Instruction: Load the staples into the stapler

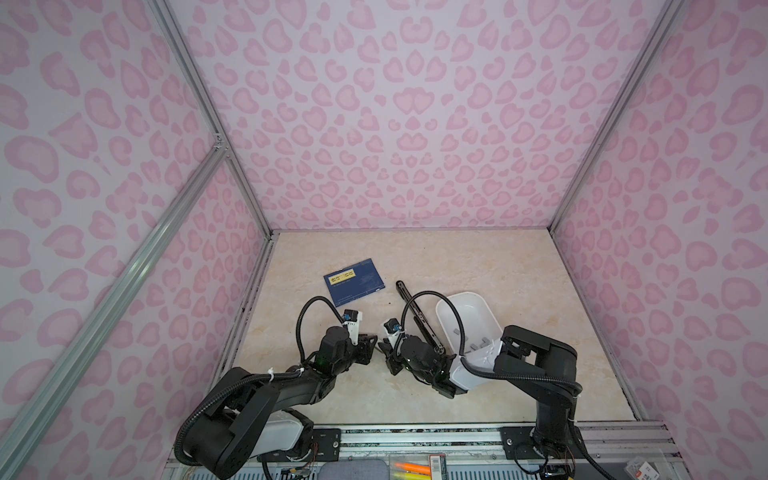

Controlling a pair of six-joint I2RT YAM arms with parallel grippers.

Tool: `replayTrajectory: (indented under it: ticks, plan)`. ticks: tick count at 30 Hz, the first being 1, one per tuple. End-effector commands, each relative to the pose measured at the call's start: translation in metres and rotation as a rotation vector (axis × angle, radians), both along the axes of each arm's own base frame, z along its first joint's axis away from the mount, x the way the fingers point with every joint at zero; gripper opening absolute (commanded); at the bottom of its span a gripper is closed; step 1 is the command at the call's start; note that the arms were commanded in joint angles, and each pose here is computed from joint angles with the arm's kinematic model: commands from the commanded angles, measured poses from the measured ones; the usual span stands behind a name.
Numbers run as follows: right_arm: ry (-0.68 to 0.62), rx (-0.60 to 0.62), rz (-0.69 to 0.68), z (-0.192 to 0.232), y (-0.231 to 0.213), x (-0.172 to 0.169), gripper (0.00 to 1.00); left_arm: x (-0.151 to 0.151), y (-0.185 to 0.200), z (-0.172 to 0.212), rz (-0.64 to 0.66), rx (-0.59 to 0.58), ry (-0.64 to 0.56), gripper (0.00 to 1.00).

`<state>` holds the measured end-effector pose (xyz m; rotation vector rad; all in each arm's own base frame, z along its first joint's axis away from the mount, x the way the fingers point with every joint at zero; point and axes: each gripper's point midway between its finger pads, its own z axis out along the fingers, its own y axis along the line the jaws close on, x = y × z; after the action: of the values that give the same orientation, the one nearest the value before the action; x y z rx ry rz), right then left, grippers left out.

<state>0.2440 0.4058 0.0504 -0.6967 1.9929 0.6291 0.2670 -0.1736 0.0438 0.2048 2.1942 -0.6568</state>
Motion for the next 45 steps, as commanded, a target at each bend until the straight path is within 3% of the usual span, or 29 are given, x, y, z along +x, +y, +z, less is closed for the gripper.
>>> replayTrajectory:
  ticks: [1, 7, 18, 24, 30, 36, 45]
  plan:
    - [0.046, -0.084, -0.011, -0.014, -0.01, -0.004, 0.22, 0.002, -0.002, 0.006, -0.005, -0.005, -0.021, 0.39]
    - [0.032, -0.069, -0.015, 0.005, -0.003, 0.001, 0.24, 0.005, -0.003, 0.015, -0.005, -0.008, -0.032, 0.4]
    - [0.039, -0.078, -0.018, 0.005, -0.002, 0.001, 0.24, 0.005, 0.0, 0.02, 0.006, -0.007, -0.041, 0.41]
    - [-0.001, -0.071, -0.072, 0.035, -0.021, 0.004, 0.39, 0.013, 0.005, 0.042, 0.054, -0.007, -0.074, 0.43]
    - [0.033, -0.197, -0.187, 0.029, -0.075, -0.004, 0.47, 0.007, 0.0, 0.091, 0.036, -0.078, -0.147, 0.52]
    - [0.104, -0.272, -0.212, 0.0, -0.12, -0.027, 0.54, -0.014, -0.026, 0.121, -0.02, -0.162, -0.189, 0.63]
    - [0.153, -0.304, -0.203, -0.02, -0.131, -0.035, 0.58, -0.026, -0.079, 0.115, -0.031, -0.2, -0.095, 0.63]
